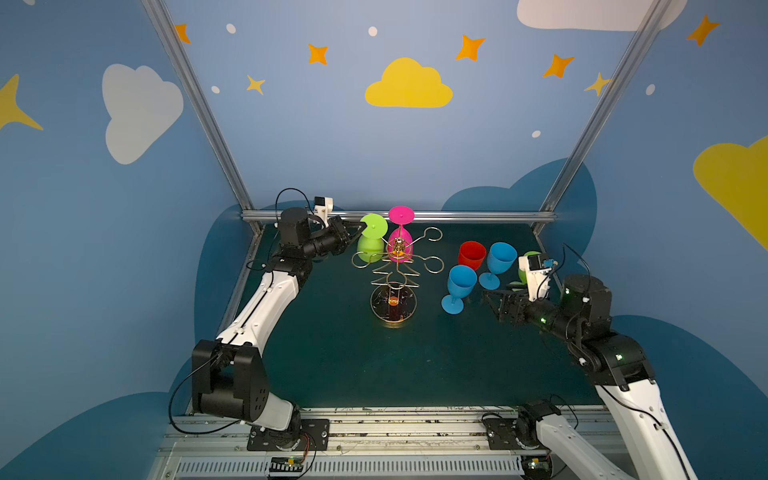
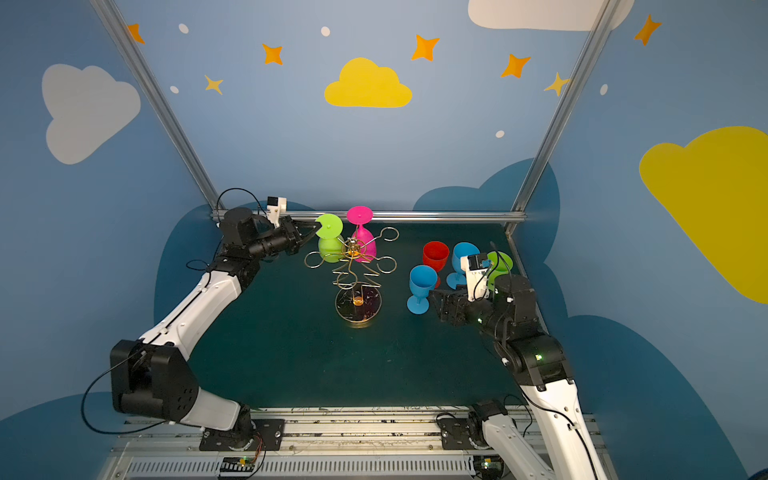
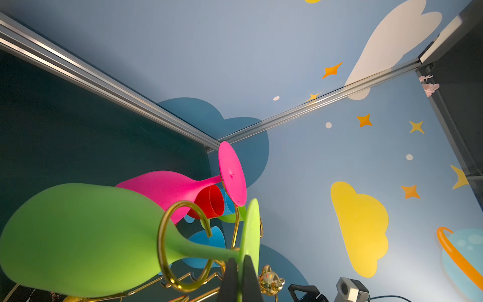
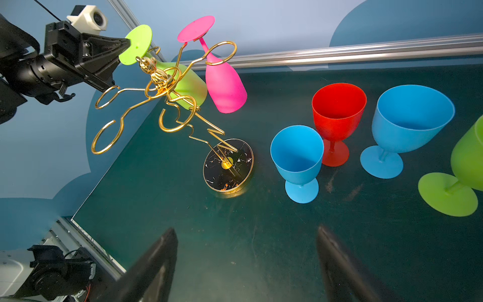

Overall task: Take the wine glass off the wine glass rack
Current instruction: 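Close the left gripper on the green glass foot and lift it off the hook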

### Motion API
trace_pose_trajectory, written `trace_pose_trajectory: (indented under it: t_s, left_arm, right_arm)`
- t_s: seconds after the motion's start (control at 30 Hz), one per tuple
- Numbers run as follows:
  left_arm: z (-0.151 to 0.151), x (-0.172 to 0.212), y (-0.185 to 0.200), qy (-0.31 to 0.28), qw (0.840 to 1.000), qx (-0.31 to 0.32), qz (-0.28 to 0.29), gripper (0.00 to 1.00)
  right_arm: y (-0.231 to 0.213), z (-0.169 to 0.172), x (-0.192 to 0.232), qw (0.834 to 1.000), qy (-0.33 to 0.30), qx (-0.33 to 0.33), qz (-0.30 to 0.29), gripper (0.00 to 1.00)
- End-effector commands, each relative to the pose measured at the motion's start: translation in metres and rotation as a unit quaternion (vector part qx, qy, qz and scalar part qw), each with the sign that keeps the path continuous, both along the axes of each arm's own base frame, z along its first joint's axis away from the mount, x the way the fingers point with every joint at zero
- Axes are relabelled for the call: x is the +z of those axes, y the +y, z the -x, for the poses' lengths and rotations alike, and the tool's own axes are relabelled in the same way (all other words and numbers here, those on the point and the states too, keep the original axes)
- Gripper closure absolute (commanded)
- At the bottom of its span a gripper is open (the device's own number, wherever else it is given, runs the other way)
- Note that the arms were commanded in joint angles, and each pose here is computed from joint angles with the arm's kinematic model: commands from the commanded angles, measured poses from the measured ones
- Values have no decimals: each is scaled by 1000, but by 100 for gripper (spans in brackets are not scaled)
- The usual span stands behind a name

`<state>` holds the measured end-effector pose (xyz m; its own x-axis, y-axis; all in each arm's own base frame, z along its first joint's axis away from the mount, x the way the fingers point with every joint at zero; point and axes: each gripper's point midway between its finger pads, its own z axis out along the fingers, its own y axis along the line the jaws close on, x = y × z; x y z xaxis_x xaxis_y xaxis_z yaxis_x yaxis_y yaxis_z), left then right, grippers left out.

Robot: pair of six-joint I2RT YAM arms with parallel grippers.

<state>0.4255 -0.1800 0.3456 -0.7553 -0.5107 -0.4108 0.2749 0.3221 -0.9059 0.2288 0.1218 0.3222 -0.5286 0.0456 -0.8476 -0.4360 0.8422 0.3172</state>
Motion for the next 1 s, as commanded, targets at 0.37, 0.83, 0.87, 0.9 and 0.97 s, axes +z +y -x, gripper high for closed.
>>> trace_pose_trajectory:
  t_s: [0.37,0.83,0.87,0.9,0.97]
  left_arm:
    - [-7,10,-16,-24,999,-22,-13,97]
    - [-35,15,-14,-37,999,-2,-27,97]
    - [-37,15,-13,-36,999,-1,-27,97]
    - [-39,16,-12,-36,999,1,-26,97]
    - [-44,16,-9,-37,999,7,-26,97]
  right_arm:
    - [-3,6,3,1000,-8,-2,1,18]
    - [-5,8,4,1000,-9,-5,4,18]
    - [-5,9,5,1000,-10,-4,5,18]
    - [-6,9,5,1000,-9,-5,6,18]
    - [-6,10,5,1000,-10,-6,6,18]
